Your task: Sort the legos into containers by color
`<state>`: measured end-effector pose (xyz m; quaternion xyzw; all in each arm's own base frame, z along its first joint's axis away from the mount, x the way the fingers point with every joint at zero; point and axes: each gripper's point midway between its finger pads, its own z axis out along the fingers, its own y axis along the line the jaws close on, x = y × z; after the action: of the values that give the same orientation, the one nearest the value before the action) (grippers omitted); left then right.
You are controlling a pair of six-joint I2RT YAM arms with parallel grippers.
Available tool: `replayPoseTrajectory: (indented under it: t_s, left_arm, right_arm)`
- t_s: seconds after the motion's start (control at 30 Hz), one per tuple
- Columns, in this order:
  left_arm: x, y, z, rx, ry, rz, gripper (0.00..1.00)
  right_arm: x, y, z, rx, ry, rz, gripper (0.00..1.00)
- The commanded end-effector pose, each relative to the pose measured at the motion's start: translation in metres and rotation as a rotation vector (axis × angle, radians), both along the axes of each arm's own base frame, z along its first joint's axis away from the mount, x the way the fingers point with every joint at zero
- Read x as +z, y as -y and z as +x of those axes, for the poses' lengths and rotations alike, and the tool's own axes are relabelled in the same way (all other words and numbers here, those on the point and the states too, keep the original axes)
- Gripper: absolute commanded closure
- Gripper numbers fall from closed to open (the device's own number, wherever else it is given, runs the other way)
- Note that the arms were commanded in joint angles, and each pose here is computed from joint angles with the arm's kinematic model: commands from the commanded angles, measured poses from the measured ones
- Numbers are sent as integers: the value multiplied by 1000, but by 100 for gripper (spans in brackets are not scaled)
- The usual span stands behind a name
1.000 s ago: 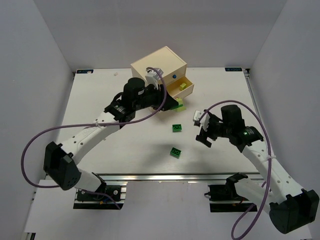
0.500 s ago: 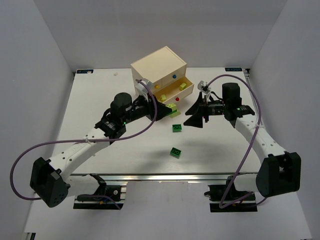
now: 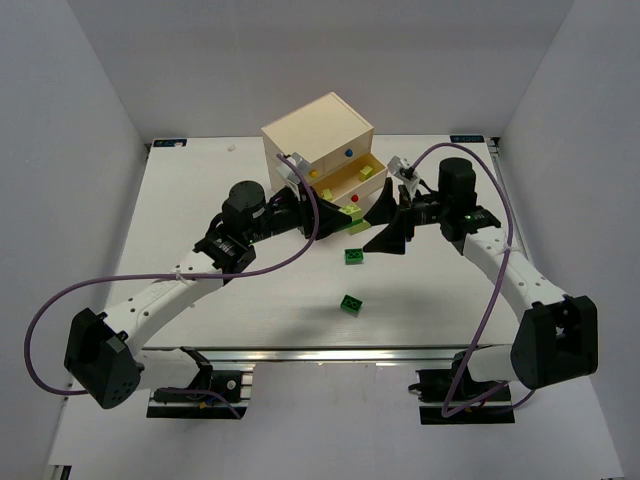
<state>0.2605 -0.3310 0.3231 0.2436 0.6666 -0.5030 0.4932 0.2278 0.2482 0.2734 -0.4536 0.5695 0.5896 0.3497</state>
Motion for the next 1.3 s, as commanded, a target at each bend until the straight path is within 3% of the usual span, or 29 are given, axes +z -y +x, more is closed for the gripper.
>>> replayPoseTrajectory:
  t_s: [0.0, 0.37, 0.77, 0.87, 1.13, 1.27]
  left_arm:
    - [31, 2, -6, -41, 54, -59, 100]
    - [28, 4, -4, -39, 48, -63, 100]
    - [28, 3, -5, -40, 49, -67, 100]
    - [26, 3, -5, -38, 51, -67, 100]
    - [27, 3, -1, -25, 68, -61, 100]
    - [33, 3, 6, 1, 102, -54, 100]
  right_arm:
    - [24, -8, 4, 36, 79, 44, 14]
    - [27, -15, 9, 16, 75, 52, 29]
    - [25, -15, 2, 55, 82, 73, 59]
    - [25, -14, 1, 64, 79, 75, 72]
    - [21, -11, -9, 96, 70, 78, 95]
    - [13, -9, -12, 101, 48, 71, 100]
